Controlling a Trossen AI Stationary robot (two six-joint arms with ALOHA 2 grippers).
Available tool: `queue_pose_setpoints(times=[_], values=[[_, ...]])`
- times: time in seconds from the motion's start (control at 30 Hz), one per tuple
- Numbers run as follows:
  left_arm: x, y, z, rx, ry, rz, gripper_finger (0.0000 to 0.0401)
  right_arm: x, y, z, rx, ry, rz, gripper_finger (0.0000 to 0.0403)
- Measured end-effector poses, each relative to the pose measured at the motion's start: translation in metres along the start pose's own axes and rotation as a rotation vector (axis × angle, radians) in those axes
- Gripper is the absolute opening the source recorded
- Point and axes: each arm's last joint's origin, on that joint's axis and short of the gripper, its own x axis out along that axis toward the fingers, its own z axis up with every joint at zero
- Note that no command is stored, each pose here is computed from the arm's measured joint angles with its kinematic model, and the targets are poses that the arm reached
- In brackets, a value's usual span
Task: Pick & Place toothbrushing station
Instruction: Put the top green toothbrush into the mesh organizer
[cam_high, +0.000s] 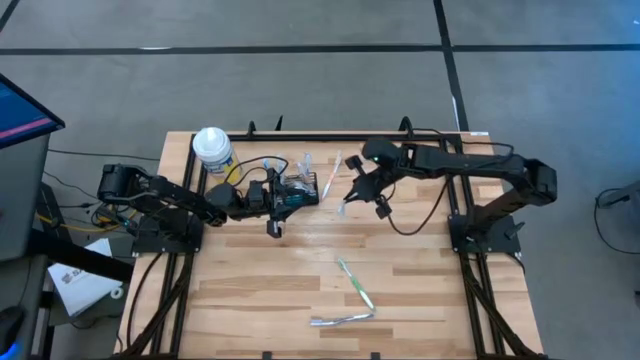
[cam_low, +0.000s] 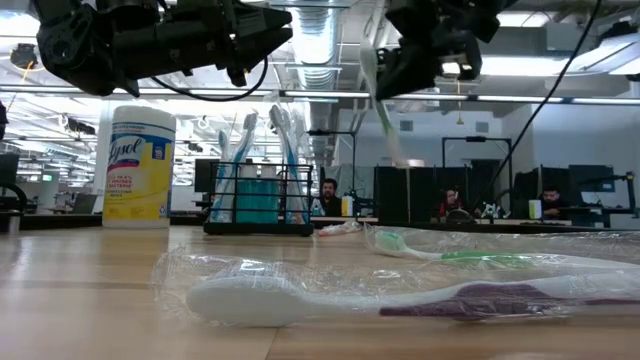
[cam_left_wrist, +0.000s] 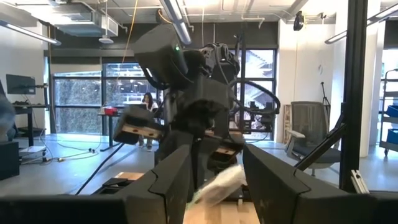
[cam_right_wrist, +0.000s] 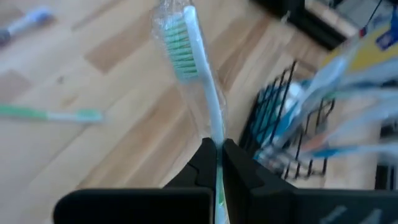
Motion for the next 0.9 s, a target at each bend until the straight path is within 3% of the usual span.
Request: queue_pose_setpoints(times=[0.2, 0.9], values=[[0.000, 0.000, 0.000, 0.000, 0.000, -0.004, 0.0145, -0.002, -0.010, 0.004, 0.002, -0.154, 0.014, 0.0000], [0.000, 0.000, 0.000, 0.000, 0.001, -0.003, 0.0145, 0.011, -0.014, -0.013, 0.060, -0.484, -0.232, 0.0002]])
